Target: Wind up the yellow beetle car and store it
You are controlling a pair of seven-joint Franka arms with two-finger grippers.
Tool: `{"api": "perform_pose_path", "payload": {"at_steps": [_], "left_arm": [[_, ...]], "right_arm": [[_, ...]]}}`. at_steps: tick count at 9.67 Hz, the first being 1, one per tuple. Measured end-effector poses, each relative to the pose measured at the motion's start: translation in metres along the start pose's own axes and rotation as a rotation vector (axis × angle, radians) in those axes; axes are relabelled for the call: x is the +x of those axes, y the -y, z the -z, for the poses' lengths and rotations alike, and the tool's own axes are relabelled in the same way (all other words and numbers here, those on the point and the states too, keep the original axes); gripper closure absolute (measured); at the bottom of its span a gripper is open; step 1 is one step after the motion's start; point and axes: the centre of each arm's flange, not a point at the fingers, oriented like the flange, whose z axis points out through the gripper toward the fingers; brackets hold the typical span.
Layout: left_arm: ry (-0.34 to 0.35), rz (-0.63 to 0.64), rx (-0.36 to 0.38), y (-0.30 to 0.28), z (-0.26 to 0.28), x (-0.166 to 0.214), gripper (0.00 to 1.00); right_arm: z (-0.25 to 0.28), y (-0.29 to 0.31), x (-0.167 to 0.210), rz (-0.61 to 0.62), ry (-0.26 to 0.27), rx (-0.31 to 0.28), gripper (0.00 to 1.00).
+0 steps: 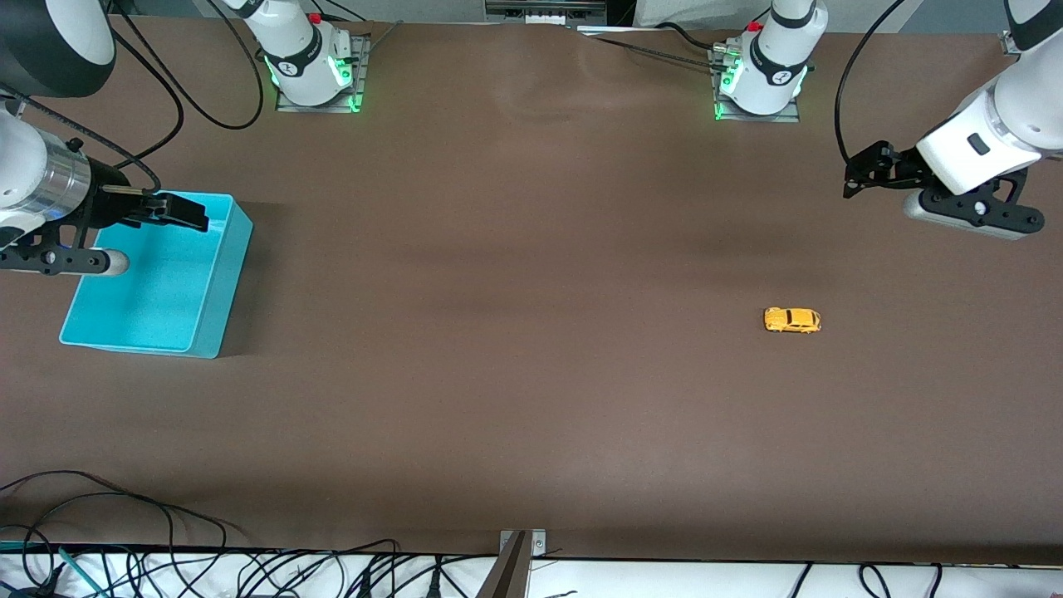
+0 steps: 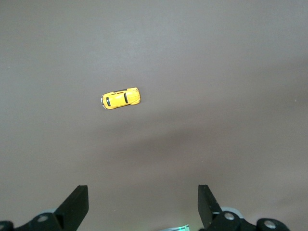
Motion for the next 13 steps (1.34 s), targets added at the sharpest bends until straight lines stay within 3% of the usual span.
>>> {"api": "perform_pose_path", "payload": {"at_steps": [3,7,13], "left_arm": [[0.037,-0.192,-0.023,0.022,-0.039,0.025,0.0],[-0.006,-0.454,-0.021,0.039,-0.092,0.069,0.0],[0.016,-0.828,0.002,0.073,-0.182,0.101,0.0]], "right_arm": [[0.0,0.0,0.0,0.0,0.001,0.0,0.0],[0.0,0.0,0.0,0.0,0.002,0.0,0.0],[0.0,0.0,0.0,0.0,0.003,0.0,0.0]]}}
